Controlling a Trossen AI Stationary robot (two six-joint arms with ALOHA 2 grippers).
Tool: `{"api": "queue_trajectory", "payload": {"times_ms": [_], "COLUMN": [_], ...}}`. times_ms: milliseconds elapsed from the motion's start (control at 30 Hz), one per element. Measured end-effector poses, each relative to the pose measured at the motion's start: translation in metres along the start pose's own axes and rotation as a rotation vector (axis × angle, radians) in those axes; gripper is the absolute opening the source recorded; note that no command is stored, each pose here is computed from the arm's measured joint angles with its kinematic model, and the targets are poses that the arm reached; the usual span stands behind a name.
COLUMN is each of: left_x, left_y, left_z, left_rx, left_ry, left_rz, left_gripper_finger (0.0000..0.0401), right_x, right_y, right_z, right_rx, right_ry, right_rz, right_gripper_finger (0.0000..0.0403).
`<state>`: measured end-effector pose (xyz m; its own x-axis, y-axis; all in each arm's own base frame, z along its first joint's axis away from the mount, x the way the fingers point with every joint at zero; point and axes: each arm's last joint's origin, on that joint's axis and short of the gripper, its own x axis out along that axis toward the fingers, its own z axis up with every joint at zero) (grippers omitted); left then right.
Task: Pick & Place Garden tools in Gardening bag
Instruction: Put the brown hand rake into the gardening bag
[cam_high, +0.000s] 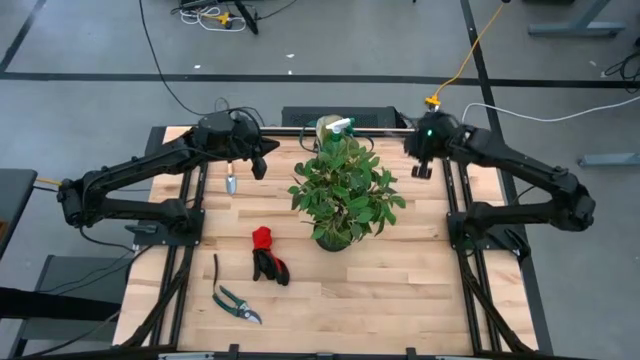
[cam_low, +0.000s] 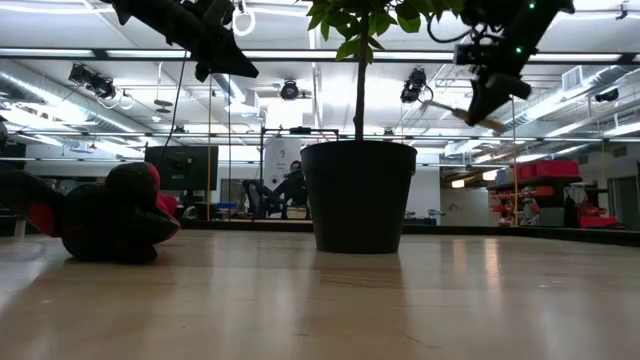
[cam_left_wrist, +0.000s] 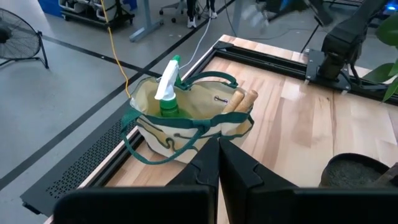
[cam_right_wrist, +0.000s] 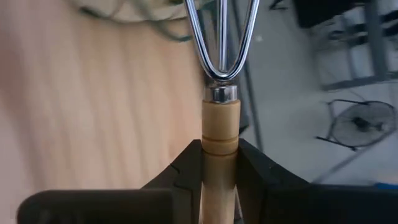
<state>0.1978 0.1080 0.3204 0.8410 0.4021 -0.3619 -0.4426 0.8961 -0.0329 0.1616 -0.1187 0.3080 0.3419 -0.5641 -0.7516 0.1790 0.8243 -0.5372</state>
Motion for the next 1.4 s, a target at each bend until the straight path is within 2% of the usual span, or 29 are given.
{"api": "queue_trajectory", "payload": {"times_ms": [400,667,967,1167,1400], "left_x": [0.0,0.0,0.0,-0.001,-0.001], "left_y": [0.0,0.0,0.0,0.0,0.0], "left_z": [0.0,0.003,0.006,0.008,0.012], "left_rx": [0.0,0.001,0.003,0.004,0.006], "left_ry": [-0.001,-0.033,-0.066,-0.085,-0.128], "left_rz": [0.001,0.002,0.003,0.003,0.018], "left_gripper_finger": [0.0012,0.0012,0.0012,0.0012,0.0012], "right_x": [-0.026,-0.049,-0.07,-0.076,-0.065], "right_y": [-0.055,-0.084,-0.115,-0.13,-0.14], "right_z": [0.013,0.041,0.072,0.093,0.111], "right_rx": [0.177,0.357,0.561,0.626,0.664], "right_ry": [-0.158,-0.419,-0.603,-0.718,-0.781], "right_rz": [-0.201,-0.175,-0.177,-0.054,0.073], "right_gripper_finger": [0.0068,0.0068,0.0068,0.0068,0.0068]}}
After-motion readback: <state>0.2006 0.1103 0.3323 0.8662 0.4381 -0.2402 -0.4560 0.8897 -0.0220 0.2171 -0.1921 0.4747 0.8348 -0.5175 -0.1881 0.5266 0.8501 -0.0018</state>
